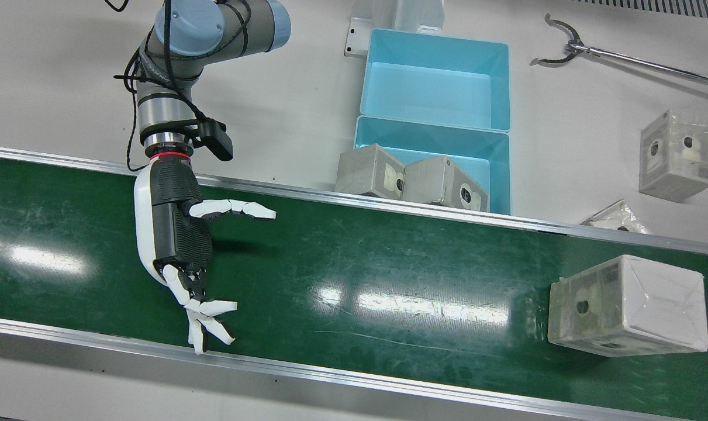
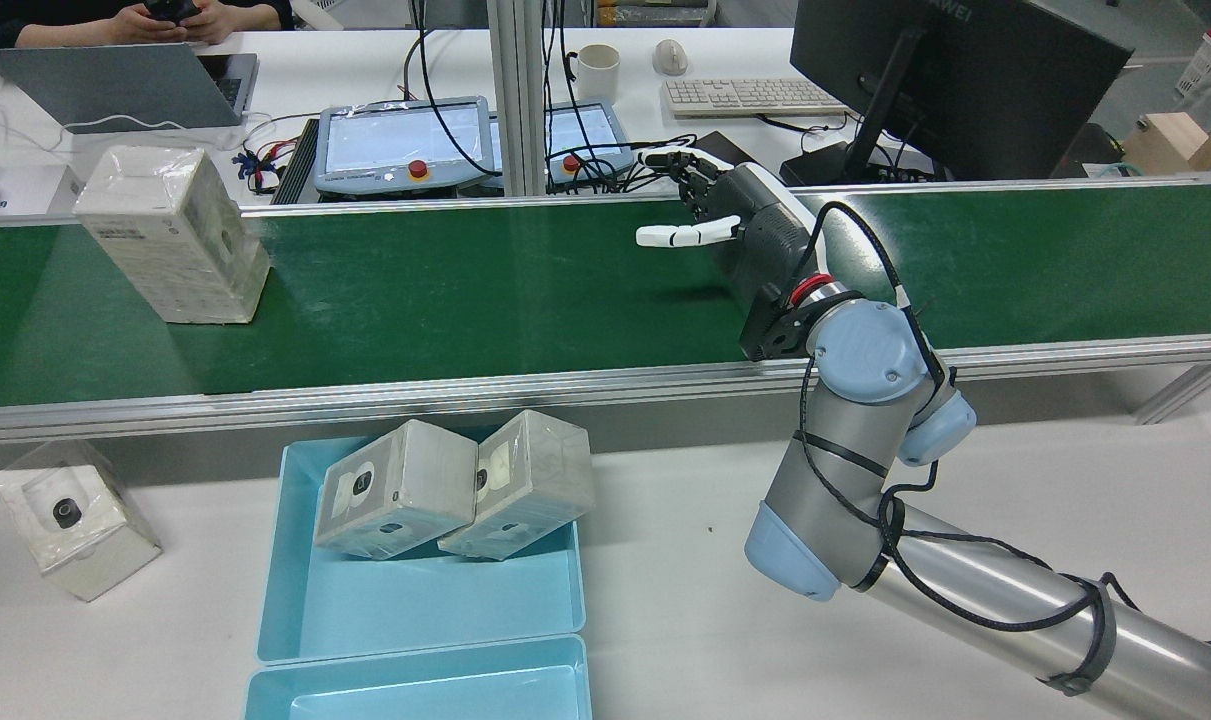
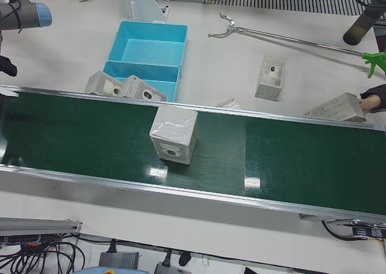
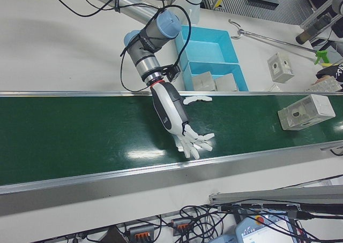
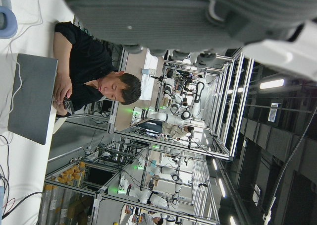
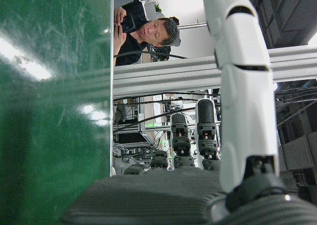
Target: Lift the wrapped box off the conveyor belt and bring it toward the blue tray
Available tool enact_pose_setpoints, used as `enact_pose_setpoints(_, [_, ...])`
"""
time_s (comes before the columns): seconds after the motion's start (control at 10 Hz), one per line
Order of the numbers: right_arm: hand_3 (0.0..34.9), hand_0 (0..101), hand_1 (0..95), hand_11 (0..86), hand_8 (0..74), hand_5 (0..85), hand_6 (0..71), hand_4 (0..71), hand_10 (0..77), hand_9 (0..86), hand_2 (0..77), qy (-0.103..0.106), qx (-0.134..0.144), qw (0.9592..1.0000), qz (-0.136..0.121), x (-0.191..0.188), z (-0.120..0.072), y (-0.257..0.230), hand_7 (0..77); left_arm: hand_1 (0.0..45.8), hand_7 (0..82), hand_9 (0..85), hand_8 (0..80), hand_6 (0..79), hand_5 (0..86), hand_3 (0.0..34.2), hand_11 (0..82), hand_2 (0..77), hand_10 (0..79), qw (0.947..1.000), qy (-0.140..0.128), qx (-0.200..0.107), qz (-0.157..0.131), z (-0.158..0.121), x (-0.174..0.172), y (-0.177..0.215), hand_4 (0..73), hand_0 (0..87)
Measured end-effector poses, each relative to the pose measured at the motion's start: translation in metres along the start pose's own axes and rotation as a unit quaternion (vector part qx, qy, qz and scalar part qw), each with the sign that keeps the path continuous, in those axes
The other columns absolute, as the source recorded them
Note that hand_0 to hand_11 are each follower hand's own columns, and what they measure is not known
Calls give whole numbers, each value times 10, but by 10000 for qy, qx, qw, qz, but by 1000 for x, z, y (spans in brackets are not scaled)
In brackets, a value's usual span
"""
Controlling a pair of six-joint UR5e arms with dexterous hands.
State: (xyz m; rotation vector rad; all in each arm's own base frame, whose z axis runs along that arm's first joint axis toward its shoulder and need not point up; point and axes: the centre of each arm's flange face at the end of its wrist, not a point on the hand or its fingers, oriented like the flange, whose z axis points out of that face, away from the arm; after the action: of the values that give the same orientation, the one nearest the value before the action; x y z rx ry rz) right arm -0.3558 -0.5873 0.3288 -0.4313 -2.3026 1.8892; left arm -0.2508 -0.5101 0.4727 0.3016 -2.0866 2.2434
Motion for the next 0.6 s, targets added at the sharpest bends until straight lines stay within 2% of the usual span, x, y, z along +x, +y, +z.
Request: enact_pose_setpoints(0.6, [0, 498, 175, 5, 33, 327, 87, 158, 0, 60, 158, 19, 38, 10000, -11, 4, 2, -9, 104, 0, 5, 0, 5, 5, 11, 0, 5, 11, 5, 10000, 0, 0, 0, 0, 0, 0, 0, 0])
